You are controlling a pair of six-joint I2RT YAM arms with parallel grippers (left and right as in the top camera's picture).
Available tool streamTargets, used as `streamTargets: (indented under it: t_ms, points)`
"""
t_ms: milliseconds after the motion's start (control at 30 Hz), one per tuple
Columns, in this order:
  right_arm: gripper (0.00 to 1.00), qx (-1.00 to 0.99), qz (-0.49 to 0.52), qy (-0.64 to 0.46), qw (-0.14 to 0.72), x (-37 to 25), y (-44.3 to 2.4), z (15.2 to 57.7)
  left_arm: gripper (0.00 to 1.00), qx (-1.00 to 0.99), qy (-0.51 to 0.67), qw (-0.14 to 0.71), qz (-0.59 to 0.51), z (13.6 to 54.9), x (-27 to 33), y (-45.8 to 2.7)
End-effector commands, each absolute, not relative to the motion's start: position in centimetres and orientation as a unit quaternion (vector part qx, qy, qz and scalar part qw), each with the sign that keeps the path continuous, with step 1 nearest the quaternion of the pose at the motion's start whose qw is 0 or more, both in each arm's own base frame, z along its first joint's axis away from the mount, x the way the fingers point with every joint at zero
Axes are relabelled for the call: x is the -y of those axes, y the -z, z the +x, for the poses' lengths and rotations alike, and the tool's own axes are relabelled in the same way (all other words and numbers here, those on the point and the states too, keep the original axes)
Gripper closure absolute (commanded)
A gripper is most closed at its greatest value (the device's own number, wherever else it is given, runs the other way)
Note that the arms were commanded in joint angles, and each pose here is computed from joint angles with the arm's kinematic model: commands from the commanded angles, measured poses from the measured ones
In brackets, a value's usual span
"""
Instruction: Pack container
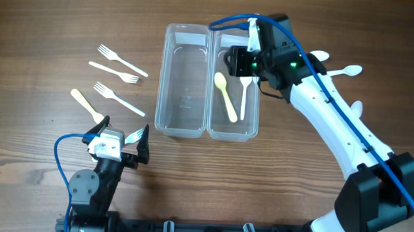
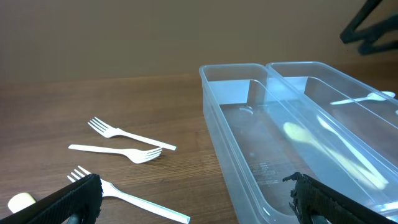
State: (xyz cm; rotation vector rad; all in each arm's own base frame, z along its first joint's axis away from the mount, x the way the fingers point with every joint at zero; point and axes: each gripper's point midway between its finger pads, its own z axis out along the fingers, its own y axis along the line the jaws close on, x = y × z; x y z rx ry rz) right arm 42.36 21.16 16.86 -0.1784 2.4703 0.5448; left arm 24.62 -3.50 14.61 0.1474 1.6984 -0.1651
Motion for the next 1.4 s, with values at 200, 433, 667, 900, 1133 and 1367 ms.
streamTargets:
  t_ms: [200, 433, 667, 900, 1133, 1367]
  points:
    - [0.48, -0.944, 0.144, 0.04, 0.295, 0.4, -21.7, 43.0, 0.0, -0.75, 0.069, 0.654, 0.072, 24.6, 3.6, -14.3]
    - [0.5, -0.954, 0.229, 0.106, 0.162, 12.4, -18.8, 35.7, 0.0, -0.75, 0.069, 0.654, 0.072, 24.6, 3.6, -14.3]
    - [0.53, -0.963, 0.232, 0.107, 0.09, 13.4, -11.7, 32.2, 0.0, -0.75, 0.069, 0.654, 0.072, 24.6, 3.6, -14.3]
    - [0.61, -0.966, 0.238, 0.058, 0.082, 14.5, -6.1, 30.1, 0.0, -0.75, 0.069, 0.654, 0.072, 24.6, 3.6, -14.3]
    - [0.66, -0.969, 0.211, 0.038, 0.12, 13.9, -3.4, 31.0, 0.0, -0.75, 0.069, 0.654, 0.072, 24.6, 3.6, -14.3]
    - [0.72, -0.974, 0.191, 0.039, 0.112, 13.8, -0.3, 30.9, 0.0, -0.75, 0.069, 0.654, 0.072, 24.6, 3.6, -14.3]
